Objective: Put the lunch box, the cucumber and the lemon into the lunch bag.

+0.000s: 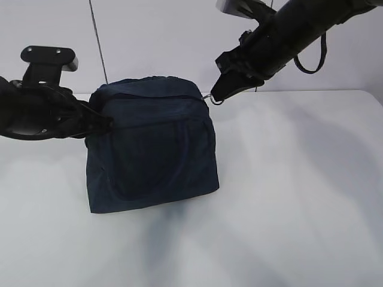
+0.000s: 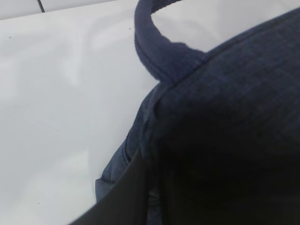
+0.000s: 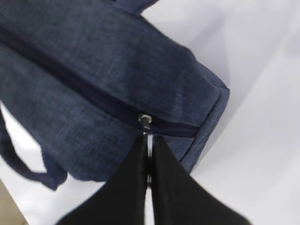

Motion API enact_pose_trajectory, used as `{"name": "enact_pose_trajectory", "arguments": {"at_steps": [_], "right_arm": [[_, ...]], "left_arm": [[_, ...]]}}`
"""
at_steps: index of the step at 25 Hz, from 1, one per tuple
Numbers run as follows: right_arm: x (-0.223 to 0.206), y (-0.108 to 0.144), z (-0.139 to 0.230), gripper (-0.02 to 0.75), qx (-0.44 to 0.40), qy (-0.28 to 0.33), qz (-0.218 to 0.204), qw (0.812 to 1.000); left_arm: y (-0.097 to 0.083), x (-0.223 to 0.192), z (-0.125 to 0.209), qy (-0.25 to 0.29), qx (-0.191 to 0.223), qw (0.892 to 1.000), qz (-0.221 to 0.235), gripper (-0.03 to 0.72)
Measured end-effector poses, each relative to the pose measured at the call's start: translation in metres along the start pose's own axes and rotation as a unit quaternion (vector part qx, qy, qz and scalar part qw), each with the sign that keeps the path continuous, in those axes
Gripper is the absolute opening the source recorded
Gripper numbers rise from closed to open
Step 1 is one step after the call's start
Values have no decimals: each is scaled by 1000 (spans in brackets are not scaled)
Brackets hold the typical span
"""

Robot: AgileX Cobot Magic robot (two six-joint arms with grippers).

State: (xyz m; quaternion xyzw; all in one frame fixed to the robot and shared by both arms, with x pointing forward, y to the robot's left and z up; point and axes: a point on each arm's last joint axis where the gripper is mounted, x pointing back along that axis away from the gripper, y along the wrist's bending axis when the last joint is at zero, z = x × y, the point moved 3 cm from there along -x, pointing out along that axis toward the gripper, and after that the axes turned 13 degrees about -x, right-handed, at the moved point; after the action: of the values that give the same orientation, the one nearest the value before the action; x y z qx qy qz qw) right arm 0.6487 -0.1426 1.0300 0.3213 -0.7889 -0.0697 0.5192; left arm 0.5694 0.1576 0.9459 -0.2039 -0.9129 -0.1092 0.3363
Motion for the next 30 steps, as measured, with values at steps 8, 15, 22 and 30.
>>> {"name": "enact_pose_trajectory", "arguments": {"at_steps": [8,15,22,30], "right_arm": [[-12,-15,5,-13,-141,20,34,989],[-12,-14,7,-13,-123,27,32,992],[-12,-15,8,-13,-98,33,34,994],[-12,-16,8,-13,-80,34,37,996]], "left_arm": [[-2,0,1,3,0,1000,8,25],[-3,0,1,5,-1,1000,13,25],[-10,11,-3,2,-46,998,45,168],[-25,45,-11,-3,-144,983,112,405]]}}
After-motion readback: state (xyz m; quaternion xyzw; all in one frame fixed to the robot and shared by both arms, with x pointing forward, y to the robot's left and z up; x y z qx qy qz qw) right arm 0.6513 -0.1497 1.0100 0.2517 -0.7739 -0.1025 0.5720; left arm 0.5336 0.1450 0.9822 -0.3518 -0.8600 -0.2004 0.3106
